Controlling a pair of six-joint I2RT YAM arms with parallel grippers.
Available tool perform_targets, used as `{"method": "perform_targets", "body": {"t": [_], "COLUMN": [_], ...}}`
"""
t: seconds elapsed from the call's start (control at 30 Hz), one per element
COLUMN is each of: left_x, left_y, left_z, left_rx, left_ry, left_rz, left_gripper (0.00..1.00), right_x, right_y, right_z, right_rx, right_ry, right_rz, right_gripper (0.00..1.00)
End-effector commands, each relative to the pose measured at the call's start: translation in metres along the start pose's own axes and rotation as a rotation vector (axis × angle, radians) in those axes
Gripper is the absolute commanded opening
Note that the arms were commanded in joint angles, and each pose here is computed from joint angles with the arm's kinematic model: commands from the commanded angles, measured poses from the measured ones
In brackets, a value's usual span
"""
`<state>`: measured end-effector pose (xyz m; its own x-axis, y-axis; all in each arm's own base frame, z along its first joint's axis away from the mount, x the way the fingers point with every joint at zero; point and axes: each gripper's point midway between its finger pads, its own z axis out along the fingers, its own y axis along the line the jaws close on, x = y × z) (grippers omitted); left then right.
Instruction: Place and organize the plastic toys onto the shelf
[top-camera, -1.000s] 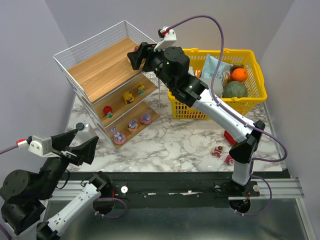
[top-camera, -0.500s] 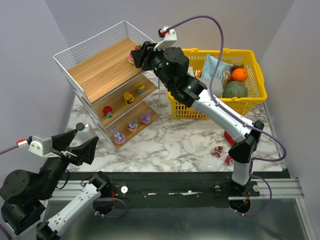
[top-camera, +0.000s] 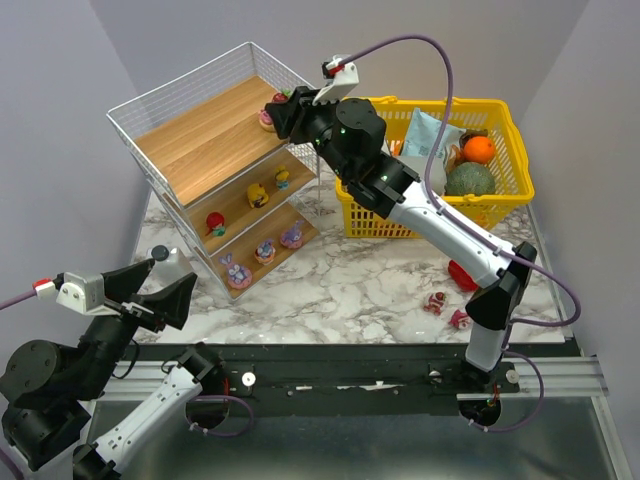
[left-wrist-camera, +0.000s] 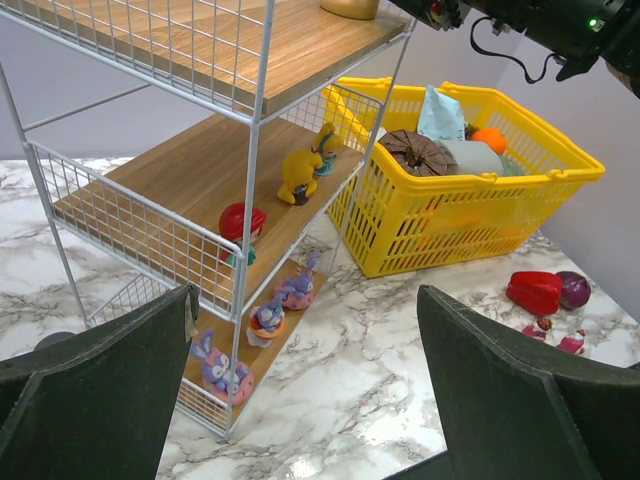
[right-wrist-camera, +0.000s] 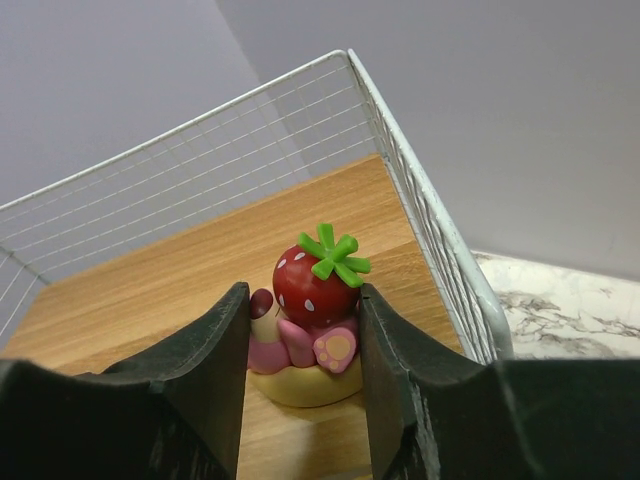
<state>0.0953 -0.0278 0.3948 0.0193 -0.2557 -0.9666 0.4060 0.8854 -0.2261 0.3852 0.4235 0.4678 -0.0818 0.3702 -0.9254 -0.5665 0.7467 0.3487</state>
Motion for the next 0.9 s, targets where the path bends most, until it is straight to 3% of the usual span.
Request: {"method": "perform_targets", "body": {"t": [0.0, 0.47, 0.87], "left_x": [-0.002, 0.0, -0.004], "left_y": [0.006, 0.005, 0.007], "left_z": [-0.007, -0.006, -0.01], "left_rx": [-0.017, -0.017, -0.025], "left_ry": [-0.013, -0.004, -0.011], "left_rz": [0.01, 0.003, 0.006], "left_gripper": [0.99, 0.99, 0.99], "right_x": [-0.001, 0.015, -0.008], "right_y": [-0.002, 0.007, 0.008], "right_z": [-0.017, -0.01, -0.025], "right_rx": [-0.023, -0.064, -0.054], "right_ry": [0.041, 0.094, 0.047], "right_rz": [-0.05, -0.045, 0.033], "right_gripper": [0.4, 0.47, 0.78]}}
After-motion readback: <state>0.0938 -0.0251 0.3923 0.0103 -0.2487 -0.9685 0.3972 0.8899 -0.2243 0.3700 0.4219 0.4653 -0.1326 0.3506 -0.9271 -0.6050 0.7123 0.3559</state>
